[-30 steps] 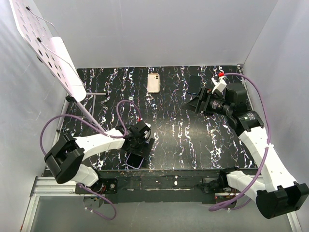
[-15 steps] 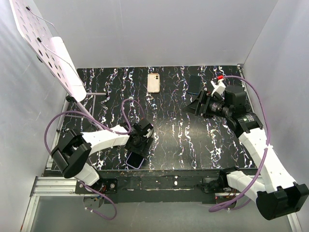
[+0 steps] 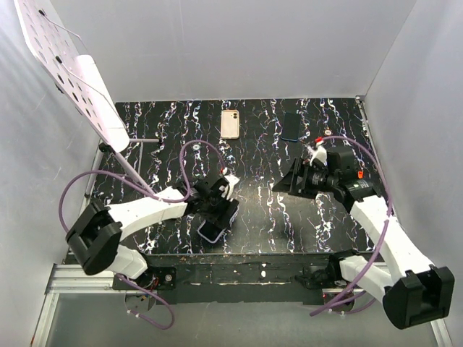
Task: Take the phone out of the phone case
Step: Pick up the phone at the center of the board, then adjust the phone.
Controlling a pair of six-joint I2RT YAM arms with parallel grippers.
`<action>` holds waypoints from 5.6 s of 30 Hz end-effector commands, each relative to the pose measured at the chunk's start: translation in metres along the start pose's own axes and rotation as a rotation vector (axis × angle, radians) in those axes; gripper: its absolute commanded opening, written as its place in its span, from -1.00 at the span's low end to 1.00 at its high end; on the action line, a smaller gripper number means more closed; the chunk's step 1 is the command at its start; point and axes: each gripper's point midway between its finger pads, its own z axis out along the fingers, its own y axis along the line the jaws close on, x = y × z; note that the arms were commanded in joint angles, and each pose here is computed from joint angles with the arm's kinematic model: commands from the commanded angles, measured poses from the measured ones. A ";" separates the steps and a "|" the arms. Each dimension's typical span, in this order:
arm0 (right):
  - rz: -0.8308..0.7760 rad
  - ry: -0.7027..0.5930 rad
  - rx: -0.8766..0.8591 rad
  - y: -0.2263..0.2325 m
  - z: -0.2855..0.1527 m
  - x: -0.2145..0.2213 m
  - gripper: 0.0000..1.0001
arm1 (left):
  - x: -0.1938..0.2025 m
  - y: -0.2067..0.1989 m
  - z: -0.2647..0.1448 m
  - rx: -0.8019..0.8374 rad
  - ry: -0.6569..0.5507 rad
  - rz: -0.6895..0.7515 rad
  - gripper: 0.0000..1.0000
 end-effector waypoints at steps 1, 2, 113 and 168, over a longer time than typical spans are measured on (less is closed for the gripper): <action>0.085 0.155 -0.116 -0.004 0.015 0.038 0.66 | -0.087 -0.032 -0.056 0.135 -0.365 0.180 -1.00; 0.103 0.178 -0.140 -0.004 0.017 0.044 0.65 | -0.093 -0.038 -0.062 0.162 -0.391 0.223 -1.00; 0.265 -0.510 -0.713 0.089 -0.064 0.000 -0.97 | -0.227 -0.094 -0.204 1.077 -0.919 -0.945 -0.14; -0.172 -0.068 -0.778 0.144 -0.046 0.047 -0.97 | -0.189 -0.130 -0.241 1.281 -0.494 -0.267 -0.45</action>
